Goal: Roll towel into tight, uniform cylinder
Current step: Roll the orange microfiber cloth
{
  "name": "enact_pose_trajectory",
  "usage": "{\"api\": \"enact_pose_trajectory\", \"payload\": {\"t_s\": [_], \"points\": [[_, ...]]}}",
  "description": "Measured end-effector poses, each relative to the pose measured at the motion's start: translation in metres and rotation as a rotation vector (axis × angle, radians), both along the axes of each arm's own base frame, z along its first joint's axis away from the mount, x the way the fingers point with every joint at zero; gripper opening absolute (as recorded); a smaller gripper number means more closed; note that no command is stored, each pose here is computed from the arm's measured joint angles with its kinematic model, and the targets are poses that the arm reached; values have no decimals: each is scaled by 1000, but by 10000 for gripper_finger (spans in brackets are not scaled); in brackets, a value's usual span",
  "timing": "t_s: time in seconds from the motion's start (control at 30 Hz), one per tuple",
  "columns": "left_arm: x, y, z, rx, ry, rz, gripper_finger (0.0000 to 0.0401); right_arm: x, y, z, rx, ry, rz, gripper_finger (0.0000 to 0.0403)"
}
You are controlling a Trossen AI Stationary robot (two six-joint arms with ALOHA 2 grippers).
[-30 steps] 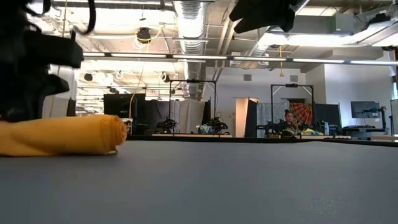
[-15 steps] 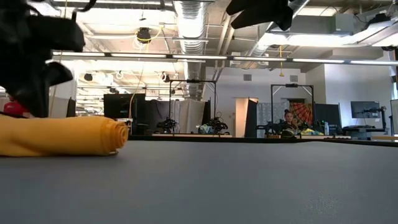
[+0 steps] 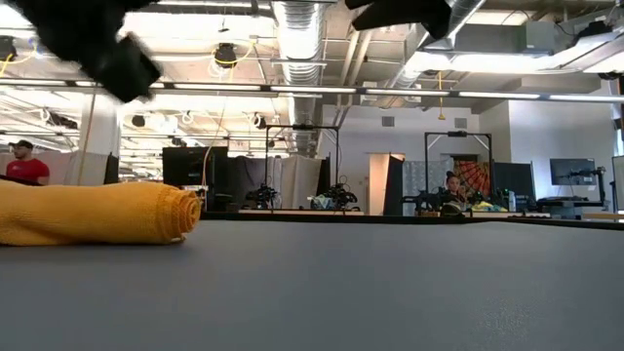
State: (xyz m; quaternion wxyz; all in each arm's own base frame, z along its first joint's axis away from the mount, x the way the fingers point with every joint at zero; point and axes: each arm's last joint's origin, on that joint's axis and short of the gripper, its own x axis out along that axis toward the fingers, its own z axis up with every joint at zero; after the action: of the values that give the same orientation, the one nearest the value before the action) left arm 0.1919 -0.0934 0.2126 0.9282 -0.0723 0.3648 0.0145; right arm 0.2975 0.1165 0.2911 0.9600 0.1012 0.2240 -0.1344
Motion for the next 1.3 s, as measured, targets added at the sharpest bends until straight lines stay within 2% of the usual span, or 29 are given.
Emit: {"api": "enact_pose_trajectory", "payload": {"t_s": [0.07,0.13,0.23,0.33,0.47,0.7,0.83,0.93,1.03,1.17,1.3], "points": [[9,0,10,-22,-119,-36,21,2,-1,2,-17,-16,8,165],[15,0,15,-51,-166,-101,18,2,-1,3,-16,-23,19,149],[15,4,10,-46,-103,-180,14,2,0,3,-5,-18,37,124],[12,9,3,18,-27,-208,23,2,1,2,5,-19,36,106],[13,13,-3,3,37,-204,65,2,1,3,7,-20,38,99],[20,10,-23,9,145,-227,175,2,0,2,7,-20,37,99],[25,10,-36,53,197,-200,216,2,0,2,8,-18,37,99],[29,11,-46,64,239,-186,225,2,0,2,9,-17,39,99],[32,12,-53,32,273,-174,226,2,1,2,14,-14,48,98],[35,15,-62,-25,327,-63,226,2,1,2,15,-11,57,98],[39,19,-73,-137,383,101,226,2,1,2,16,-11,61,98]]}}
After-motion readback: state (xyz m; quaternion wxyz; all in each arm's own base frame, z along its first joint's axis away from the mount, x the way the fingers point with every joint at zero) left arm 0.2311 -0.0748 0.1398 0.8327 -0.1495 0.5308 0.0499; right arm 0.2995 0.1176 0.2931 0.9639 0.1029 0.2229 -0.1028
